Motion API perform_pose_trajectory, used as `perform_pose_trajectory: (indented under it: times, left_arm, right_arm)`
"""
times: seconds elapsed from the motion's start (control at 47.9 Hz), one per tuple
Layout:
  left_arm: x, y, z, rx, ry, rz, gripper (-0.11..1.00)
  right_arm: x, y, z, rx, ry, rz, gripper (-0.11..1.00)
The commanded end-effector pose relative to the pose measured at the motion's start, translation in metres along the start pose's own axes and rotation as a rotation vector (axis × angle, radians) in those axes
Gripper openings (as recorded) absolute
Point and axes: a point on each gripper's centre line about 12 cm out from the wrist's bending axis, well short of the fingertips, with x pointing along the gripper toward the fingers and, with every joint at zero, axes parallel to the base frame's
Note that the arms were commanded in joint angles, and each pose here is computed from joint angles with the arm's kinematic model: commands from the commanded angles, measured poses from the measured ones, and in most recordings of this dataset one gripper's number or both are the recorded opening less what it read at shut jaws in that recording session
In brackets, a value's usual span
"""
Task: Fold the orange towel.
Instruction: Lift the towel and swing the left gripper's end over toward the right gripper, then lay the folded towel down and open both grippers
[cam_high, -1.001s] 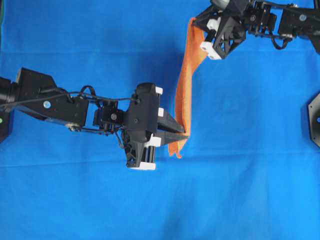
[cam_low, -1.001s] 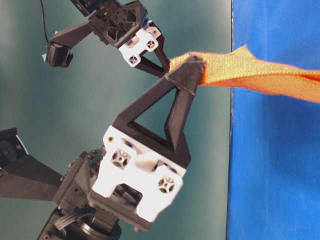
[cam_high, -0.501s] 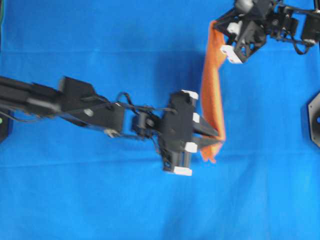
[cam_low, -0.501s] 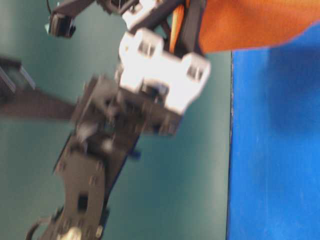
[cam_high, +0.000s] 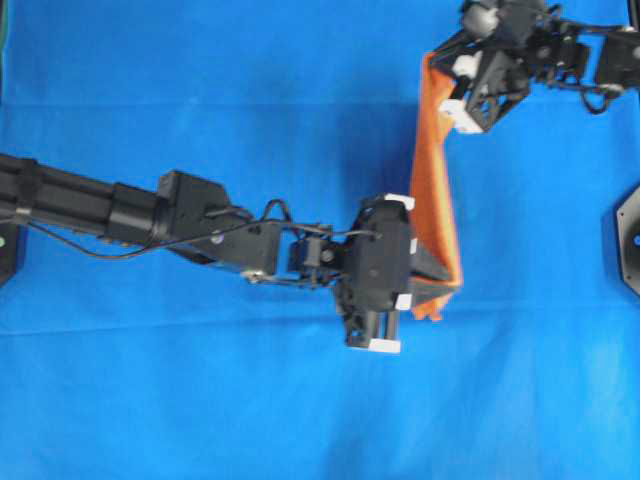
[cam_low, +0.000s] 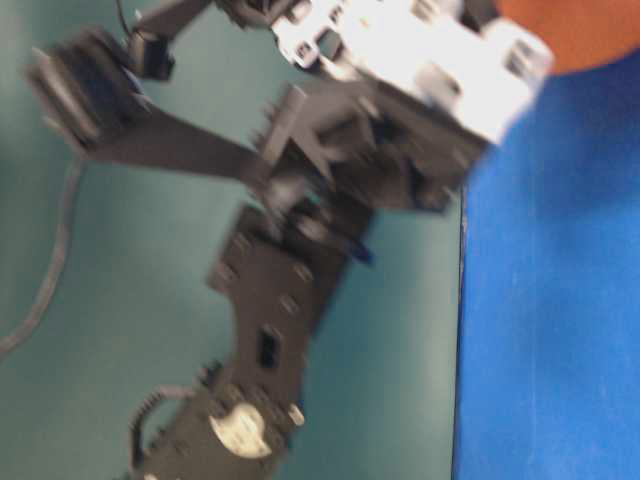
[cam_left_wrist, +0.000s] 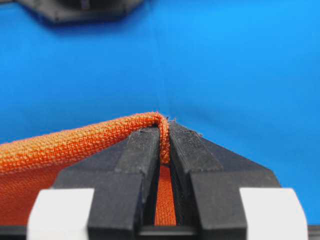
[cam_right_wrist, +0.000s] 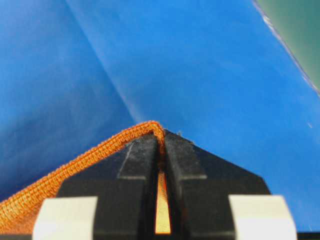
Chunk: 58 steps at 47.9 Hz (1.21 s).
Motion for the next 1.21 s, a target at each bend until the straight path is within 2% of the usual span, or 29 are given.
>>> perform_pose_trajectory:
  times: [0.0,0.188,0.334,0.522,0.96,1.001,1.064,1.148,1.189]
  left_arm:
    - [-0.020,-0.018,0.019,-0.024,-0.067,-0.031,0.02]
    - [-0.045,-0.019,-0.015,-0.153,-0.011,-0.032,0.02]
    - [-0.061,-0.024,-0.034,-0.205,0.024,-0.041,0.02]
    - [-0.067,-0.027,-0.045,-0.226,0.048,-0.045,0.02]
    - [-0.070,-0.020,-0.054,-0.234,0.076,-0.026,0.03]
    - [-0.070,-0.019,-0.054,-0.233,0.076,-0.026,0.05]
    - [-0.070,-0.019,-0.054,-0.235,0.076,-0.025,0.17]
    - [-0.070,-0.019,-0.053,-0.235,0.074,-0.025,0.39]
    - [-0.070,-0.019,-0.053,-0.233,0.074,-0.025,0.51]
  right_arm:
    - [0.012,-0.003,0.018,-0.008,-0.050,0.005,0.02]
    - [0.045,0.009,0.028,-0.026,-0.061,0.043,0.02]
    - [0.060,0.017,0.035,-0.049,-0.059,0.057,0.02]
    - [0.071,0.025,0.039,-0.088,-0.059,0.070,0.02]
    - [0.073,0.029,0.035,-0.094,-0.048,0.077,0.03]
    - [0.074,0.029,0.035,-0.096,-0.046,0.078,0.03]
    - [0.074,0.031,0.034,-0.100,-0.044,0.080,0.03]
    - [0.074,0.035,0.034,-0.113,-0.045,0.087,0.05]
    - [0.074,0.036,0.034,-0.124,-0.045,0.090,0.13]
